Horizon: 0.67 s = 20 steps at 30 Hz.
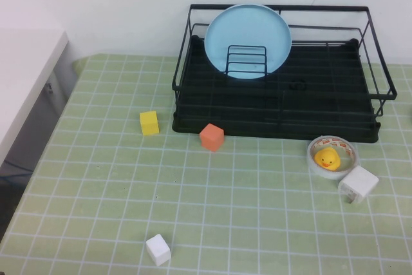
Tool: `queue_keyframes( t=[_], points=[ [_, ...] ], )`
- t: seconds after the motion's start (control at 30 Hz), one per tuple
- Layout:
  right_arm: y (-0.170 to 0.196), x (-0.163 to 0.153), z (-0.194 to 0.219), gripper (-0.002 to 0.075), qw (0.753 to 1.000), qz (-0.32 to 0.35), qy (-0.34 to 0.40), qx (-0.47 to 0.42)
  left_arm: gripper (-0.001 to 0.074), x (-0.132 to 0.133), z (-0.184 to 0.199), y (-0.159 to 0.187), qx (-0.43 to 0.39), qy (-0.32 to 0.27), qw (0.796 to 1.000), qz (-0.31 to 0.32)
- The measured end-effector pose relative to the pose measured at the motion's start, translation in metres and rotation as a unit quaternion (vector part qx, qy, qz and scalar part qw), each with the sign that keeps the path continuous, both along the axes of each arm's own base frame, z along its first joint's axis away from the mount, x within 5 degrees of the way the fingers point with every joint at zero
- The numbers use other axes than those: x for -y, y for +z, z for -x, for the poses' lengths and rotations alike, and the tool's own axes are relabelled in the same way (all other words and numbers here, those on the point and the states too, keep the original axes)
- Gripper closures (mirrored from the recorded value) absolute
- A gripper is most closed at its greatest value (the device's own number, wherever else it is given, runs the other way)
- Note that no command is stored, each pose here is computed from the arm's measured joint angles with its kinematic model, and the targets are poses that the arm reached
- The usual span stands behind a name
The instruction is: Place plate on rack
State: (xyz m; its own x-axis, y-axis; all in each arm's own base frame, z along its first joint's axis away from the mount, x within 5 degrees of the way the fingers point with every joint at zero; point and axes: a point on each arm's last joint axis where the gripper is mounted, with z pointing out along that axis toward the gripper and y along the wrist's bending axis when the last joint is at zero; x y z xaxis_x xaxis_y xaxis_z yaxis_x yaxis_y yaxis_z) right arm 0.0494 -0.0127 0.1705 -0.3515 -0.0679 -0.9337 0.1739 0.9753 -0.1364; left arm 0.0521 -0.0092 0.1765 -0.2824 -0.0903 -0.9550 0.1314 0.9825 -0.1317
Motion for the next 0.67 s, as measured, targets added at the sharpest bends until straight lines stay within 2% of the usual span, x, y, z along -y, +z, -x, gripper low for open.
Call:
queue_keyframes(
  t=[0.67],
  points=[
    [0.0000, -0.0005, -0.0001, 0.0726, 1.000, 0.000, 0.005, 0.000, 0.0736, 0.0000, 0.0000, -0.0002, -0.001, 0.000, 1.000, 0.000]
  ],
)
